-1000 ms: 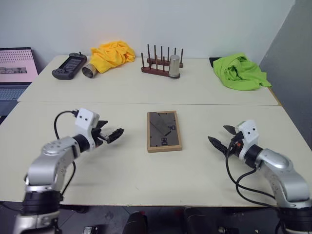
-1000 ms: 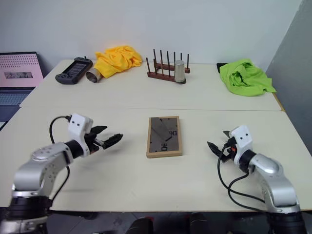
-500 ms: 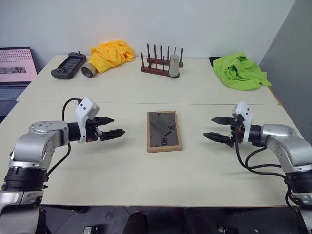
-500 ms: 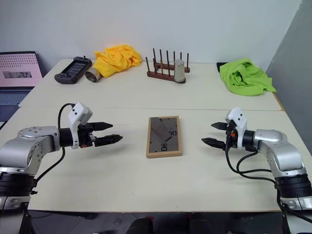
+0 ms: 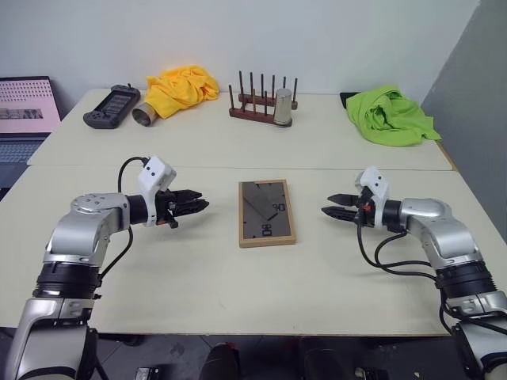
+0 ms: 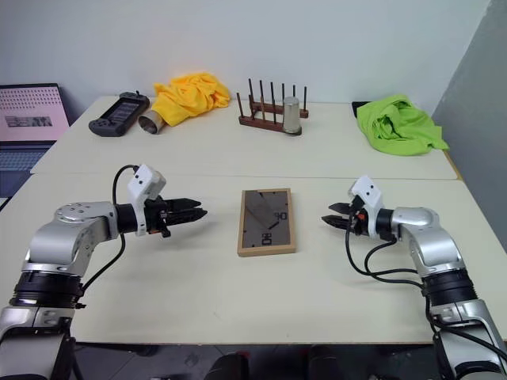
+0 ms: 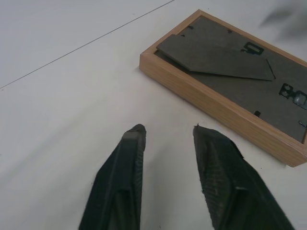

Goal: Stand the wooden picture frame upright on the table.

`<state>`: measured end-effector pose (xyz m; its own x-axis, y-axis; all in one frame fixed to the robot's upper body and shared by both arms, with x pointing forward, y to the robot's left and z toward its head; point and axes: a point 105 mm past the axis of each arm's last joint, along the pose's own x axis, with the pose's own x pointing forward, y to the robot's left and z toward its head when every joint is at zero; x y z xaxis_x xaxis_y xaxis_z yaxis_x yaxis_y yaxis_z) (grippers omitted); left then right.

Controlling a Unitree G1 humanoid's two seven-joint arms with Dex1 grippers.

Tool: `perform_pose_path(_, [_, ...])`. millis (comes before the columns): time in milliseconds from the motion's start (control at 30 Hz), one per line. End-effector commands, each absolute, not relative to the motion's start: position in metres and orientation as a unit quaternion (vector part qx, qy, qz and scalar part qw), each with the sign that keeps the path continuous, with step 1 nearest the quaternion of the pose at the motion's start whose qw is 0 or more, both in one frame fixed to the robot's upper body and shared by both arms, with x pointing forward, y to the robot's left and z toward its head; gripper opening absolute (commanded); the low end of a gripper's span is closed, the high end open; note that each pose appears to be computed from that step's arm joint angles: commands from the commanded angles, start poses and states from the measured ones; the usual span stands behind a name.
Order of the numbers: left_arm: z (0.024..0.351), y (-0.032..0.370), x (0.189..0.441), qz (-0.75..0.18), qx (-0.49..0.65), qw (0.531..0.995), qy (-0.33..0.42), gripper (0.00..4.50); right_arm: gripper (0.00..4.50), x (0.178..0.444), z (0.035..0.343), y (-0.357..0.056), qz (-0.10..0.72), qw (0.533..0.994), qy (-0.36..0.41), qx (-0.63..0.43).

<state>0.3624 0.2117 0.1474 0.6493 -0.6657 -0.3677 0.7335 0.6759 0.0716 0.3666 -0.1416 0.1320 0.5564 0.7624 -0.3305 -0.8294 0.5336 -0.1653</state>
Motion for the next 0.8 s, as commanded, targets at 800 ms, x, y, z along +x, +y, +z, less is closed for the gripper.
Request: perform_pose_path(800, [0.107,0.122,0.335,-0.508,0.16,0.835,0.141,0.06,0.04,0.339,0.128,-0.075,0.502,0.85,0.097,-0.126])
